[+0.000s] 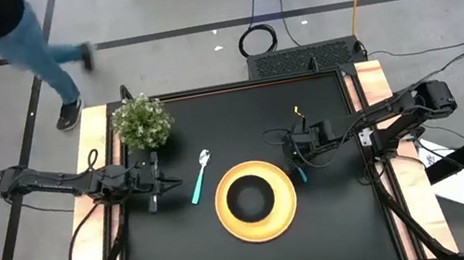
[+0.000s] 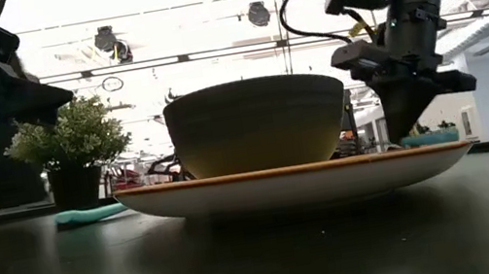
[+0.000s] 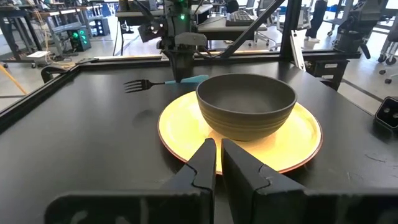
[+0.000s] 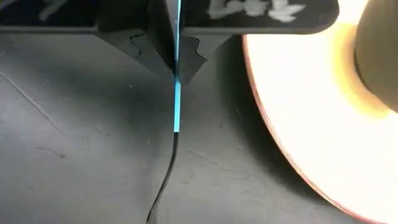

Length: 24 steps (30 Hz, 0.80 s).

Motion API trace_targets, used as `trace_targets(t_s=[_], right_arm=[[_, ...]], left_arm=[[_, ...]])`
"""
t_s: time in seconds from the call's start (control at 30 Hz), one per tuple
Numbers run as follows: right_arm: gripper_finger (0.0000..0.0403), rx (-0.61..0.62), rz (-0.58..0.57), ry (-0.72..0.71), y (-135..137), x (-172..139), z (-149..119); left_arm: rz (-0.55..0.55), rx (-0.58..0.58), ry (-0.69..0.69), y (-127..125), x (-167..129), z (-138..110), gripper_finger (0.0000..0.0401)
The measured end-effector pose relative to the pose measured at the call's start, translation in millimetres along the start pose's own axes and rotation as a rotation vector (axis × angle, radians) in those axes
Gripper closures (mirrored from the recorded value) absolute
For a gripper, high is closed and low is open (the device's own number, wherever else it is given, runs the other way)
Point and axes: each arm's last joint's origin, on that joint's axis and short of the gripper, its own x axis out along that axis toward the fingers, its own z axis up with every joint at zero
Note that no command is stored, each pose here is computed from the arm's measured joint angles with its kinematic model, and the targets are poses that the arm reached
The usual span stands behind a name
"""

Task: Set table place
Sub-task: Put the blue fork on the yellow plate to the right of the black bowl

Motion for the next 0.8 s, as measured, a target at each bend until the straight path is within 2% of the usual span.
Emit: trace_targets(t_s=[0.43, 0.8], right_arm=[[0.0403, -0.013, 0.014, 0.008, 10, -7, -10], [0.0403, -0.023, 0.093, -0.024, 16, -19, -17]], left_arm=[[-0.001, -0.005, 0.0, 0, 0, 0, 0.037], [-0.001, -0.018, -0.005, 0, 0, 0, 0.037]])
